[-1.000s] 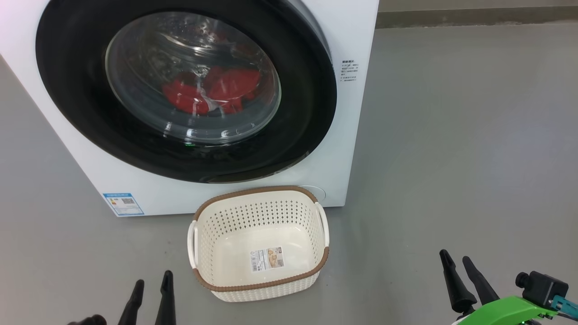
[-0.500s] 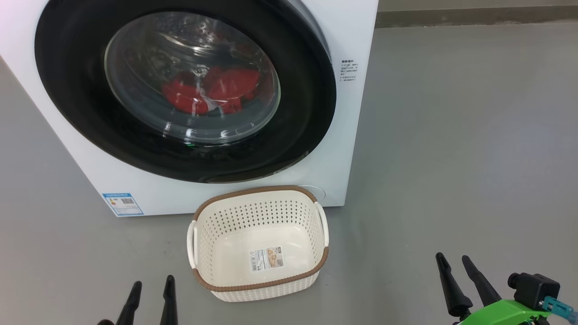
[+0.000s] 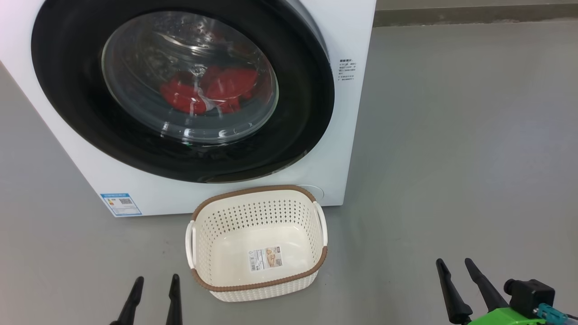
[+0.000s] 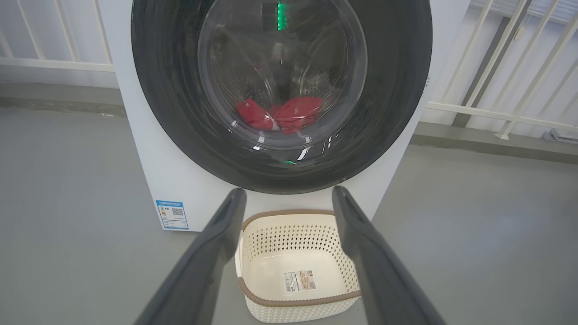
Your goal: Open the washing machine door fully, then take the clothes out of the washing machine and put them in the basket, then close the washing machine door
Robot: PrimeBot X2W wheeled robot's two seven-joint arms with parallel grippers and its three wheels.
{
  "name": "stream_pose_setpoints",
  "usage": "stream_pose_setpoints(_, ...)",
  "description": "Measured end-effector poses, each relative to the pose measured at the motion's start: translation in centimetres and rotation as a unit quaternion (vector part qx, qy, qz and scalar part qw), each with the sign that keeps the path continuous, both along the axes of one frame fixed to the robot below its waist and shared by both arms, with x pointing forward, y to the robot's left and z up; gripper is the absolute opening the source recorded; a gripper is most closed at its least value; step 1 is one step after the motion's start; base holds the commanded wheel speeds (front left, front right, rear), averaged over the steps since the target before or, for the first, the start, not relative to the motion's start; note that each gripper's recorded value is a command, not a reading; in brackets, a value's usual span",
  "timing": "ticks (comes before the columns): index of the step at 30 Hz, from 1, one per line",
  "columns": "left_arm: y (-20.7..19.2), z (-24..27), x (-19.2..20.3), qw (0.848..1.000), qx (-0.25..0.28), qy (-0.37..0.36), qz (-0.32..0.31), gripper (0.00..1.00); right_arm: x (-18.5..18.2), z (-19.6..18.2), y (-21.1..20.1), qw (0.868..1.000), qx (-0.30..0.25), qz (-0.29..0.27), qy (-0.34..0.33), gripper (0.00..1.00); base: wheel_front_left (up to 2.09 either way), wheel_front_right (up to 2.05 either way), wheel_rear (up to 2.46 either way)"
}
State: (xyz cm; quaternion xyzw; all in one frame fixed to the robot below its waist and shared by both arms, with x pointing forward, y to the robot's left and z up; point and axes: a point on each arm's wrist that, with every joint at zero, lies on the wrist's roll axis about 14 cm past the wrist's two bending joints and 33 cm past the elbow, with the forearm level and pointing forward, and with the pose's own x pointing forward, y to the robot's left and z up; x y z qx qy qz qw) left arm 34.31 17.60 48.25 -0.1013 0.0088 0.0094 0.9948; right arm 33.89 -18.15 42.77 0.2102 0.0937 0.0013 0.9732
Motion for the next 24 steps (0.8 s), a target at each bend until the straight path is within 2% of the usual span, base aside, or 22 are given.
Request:
stream_pose_setpoints(10,-0.3,-0.1,-0.5,0.999,0.037,-0.006,-0.009,1.00,-0.6,-0.1,0.0,0.999,-0.047,0.013,-0.006,1.00,0.00,0.00,0.00)
stream_pose_setpoints(24,0.0,-2.1,-1.3,0.999,0.031,0.023,-0.011,1.00,-1.1,-0.4,-0.3,0.998,-0.062,0.012,-0.004,1.00,0.00,0.00,0.00)
